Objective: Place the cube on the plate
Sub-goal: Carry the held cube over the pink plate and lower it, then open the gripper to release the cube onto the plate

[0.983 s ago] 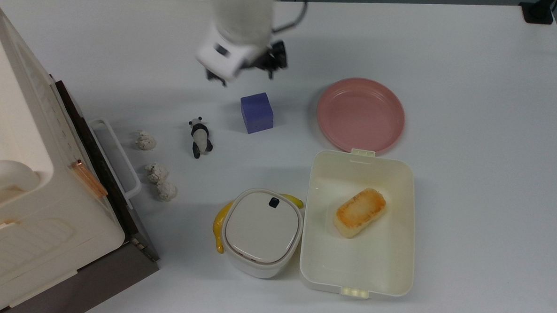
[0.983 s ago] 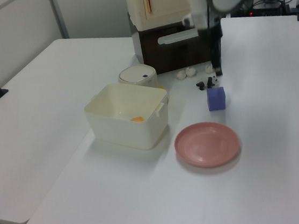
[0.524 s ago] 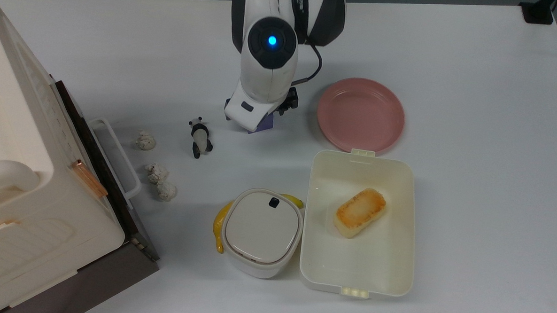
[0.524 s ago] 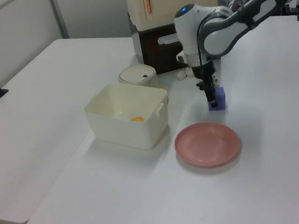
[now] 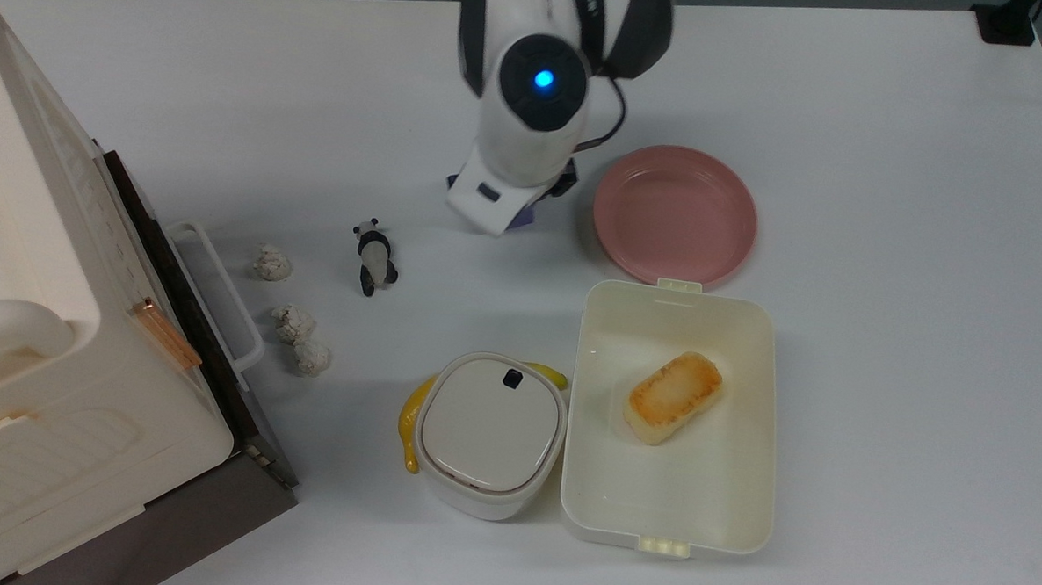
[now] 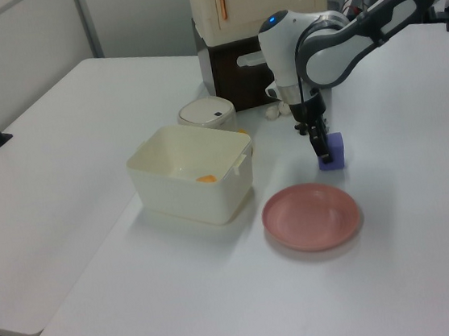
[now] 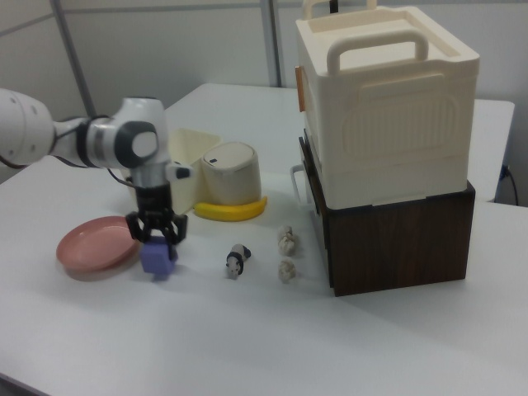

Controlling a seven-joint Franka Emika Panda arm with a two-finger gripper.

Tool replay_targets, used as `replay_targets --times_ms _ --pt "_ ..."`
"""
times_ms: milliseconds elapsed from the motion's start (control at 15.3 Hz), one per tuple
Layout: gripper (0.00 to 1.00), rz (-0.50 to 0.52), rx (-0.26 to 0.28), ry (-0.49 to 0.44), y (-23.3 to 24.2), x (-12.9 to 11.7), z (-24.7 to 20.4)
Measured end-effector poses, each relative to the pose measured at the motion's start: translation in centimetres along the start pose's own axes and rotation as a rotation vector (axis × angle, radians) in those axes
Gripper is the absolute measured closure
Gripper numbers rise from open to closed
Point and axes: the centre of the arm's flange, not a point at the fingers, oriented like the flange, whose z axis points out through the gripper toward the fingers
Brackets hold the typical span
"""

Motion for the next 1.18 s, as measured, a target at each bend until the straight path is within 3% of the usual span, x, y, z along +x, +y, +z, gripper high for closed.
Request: replay_targets --times_ms 328,393,524,721,1049,1180 --pt "0.42 0.112 -0.008 0.082 -8.8 -0.1 -4.5" --pt "0.34 0.137 -0.004 0.090 -10.3 -0.1 -4.8" --pt "0.31 0.197 0.005 0.107 -13.6 -0.2 -5.1" --pt "0.03 0.265 0.015 0.116 -18.5 -0.6 -4.6" --pt "0.00 0.299 0.021 0.145 -18.6 -0.3 -6.2" --pt "0.00 0.318 -0.008 0.168 -16.3 -0.5 -8.9"
